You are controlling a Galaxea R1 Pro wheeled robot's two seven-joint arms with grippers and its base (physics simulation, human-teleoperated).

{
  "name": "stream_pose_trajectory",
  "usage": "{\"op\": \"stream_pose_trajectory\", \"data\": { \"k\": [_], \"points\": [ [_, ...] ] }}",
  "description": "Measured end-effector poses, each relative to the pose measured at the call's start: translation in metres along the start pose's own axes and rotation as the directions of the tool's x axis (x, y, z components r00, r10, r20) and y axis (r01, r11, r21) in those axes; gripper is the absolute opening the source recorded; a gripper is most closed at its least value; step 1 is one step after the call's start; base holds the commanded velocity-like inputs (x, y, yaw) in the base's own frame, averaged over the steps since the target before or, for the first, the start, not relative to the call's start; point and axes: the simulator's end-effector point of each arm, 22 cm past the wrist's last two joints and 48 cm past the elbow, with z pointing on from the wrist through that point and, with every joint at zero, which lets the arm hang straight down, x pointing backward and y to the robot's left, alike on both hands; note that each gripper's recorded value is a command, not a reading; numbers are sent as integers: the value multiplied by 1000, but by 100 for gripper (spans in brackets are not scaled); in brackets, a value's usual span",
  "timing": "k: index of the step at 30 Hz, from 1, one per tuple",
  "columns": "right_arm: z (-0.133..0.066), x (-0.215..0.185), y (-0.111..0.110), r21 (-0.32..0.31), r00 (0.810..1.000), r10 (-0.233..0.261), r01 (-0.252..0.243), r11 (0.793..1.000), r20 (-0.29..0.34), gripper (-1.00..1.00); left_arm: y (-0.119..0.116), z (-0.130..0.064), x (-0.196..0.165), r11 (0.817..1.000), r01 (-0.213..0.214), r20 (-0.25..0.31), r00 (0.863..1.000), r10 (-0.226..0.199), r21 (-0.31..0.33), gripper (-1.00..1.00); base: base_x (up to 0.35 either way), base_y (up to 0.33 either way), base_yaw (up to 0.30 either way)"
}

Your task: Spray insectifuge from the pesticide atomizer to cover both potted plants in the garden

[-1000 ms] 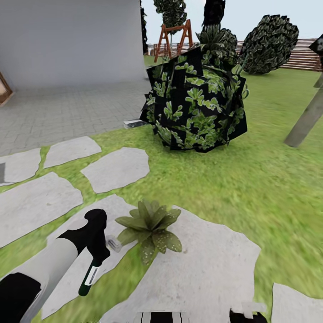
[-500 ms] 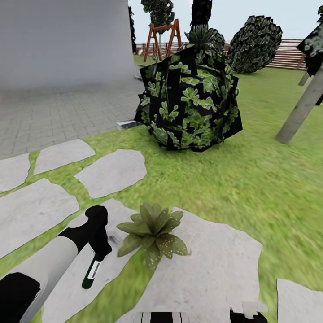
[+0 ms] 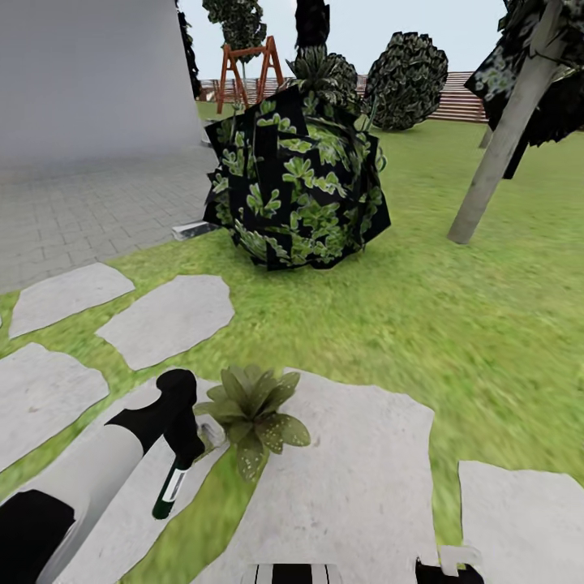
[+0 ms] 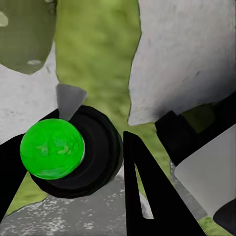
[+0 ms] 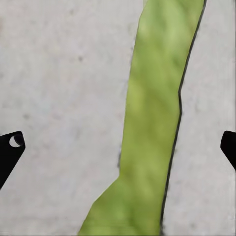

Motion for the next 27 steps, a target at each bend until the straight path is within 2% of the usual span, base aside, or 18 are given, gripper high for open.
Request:
{"op": "stream_pose_trajectory", "data": {
  "k": [4, 8, 13, 18, 25, 27],
  "points": [
    [0, 0, 0, 0, 1000, 0, 0, 1000, 0, 100, 2, -2, 0, 1000, 4, 1, 1000, -4, -5, -100, -199, 0, -274],
    [0, 0, 0, -1, 1000, -1, 1, 1000, 1, 100, 6, -9, -4, 1000, 4, 12, 1000, -4, -14, -100, -18, 0, -65],
    [0, 0, 1, -5, 1000, -8, 8, 1000, 3, 100, 21, -36, -17, 999, 8, 46, 999, -5, -48, -100, -1, 0, -4],
    [0, 0, 1, -7, 1000, -11, 11, 1000, 3, 100, 35, -38, -6, 998, 30, 38, 999, -28, -59, -100, 0, 0, 0],
    [0, 0, 1, -6, 1000, -10, 10, 1000, 2, 100, 61, -30, 30, 994, 84, 0, 996, -84, -73, -100, 0, 0, 0],
    [0, 0, 1, -5, 1000, -8, 8, 1000, 2, 100, 62, -30, 32, 994, 87, -2, 996, -88, -72, -100, 0, 0, 0]
  ]
}}
